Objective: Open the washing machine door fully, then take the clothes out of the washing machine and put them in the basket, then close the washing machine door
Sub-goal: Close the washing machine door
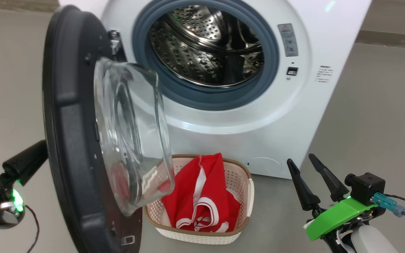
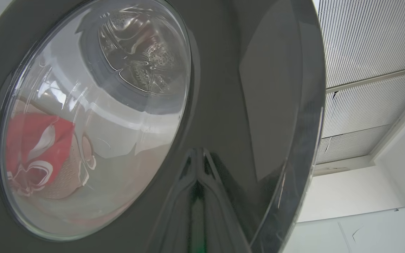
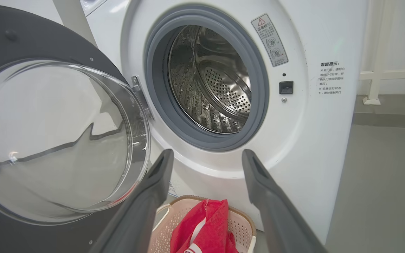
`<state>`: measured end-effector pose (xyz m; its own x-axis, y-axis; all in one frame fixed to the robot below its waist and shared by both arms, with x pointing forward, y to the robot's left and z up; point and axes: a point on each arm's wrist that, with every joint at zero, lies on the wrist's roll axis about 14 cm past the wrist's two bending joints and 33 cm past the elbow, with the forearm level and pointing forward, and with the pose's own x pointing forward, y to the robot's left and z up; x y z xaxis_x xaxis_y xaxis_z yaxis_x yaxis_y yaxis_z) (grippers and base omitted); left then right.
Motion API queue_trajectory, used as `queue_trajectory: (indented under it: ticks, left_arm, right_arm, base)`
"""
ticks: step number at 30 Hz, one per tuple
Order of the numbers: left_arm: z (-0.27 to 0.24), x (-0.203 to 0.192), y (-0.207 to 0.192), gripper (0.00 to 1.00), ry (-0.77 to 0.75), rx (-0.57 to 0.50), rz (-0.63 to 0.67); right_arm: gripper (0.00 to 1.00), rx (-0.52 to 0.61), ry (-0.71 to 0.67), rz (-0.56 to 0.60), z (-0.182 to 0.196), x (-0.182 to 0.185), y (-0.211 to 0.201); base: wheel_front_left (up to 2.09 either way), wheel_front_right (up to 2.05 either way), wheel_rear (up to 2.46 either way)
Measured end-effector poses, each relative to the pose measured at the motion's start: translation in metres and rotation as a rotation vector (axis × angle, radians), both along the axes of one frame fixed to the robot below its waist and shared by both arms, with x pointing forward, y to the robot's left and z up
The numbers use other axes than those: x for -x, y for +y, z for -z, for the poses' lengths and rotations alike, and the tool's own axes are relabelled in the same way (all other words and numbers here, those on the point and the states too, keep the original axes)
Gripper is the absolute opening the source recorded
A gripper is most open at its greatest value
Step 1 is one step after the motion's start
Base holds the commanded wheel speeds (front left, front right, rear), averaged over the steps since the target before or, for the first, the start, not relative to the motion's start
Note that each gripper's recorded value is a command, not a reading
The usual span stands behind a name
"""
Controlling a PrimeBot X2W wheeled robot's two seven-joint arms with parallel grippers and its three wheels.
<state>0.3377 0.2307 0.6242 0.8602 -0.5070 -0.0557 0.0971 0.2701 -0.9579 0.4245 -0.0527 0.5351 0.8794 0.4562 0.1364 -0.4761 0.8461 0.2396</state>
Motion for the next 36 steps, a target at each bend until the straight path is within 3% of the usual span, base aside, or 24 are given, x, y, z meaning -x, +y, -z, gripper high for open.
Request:
queue_trajectory:
  ticks: [17,36]
  left_arm:
    - [-0.005,-0.031,-0.064,0.00,-0.018,0.004,0.184]
    - [-0.002,-0.071,-0.117,0.00,-0.027,0.008,0.295]
  right_arm:
    - [1.00,-0.006,0.016,0.154,0.006,0.008,-0.058]
    - [1.00,-0.006,0.036,0.324,0.013,0.025,-0.120]
  base:
    - [0.00,0.00,0.00]
    - [0.00,0.00,0.00]
